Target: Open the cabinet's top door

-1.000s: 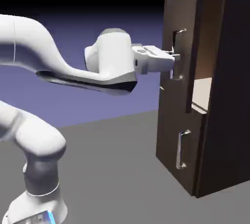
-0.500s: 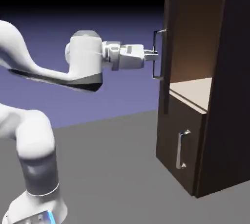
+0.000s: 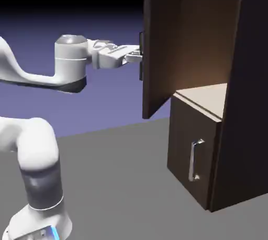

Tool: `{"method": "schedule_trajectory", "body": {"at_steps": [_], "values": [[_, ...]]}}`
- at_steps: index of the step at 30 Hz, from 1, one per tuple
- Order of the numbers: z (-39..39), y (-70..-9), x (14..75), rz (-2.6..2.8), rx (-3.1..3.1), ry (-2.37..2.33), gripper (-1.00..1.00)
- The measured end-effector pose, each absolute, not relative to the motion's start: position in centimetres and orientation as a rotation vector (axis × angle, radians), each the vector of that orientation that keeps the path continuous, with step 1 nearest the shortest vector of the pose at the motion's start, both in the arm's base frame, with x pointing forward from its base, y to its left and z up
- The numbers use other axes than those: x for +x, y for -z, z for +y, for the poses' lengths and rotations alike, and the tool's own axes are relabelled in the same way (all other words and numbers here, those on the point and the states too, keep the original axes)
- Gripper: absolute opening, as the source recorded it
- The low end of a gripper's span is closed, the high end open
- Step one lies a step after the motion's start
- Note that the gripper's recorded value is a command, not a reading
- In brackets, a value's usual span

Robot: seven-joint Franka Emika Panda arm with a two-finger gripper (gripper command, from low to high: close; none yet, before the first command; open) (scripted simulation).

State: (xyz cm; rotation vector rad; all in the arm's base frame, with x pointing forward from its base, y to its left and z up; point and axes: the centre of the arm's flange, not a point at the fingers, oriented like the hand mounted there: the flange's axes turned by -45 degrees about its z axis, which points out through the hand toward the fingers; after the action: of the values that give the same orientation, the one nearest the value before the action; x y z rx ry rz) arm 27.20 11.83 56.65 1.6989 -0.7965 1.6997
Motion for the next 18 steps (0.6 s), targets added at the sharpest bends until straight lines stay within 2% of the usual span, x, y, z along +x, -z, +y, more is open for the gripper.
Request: {"method": "schedule_trajectory", "body": {"at_steps": [18], "values": [[26.0, -56.7, 29.2, -1.131, 1.324, -1.325, -1.0]]}}
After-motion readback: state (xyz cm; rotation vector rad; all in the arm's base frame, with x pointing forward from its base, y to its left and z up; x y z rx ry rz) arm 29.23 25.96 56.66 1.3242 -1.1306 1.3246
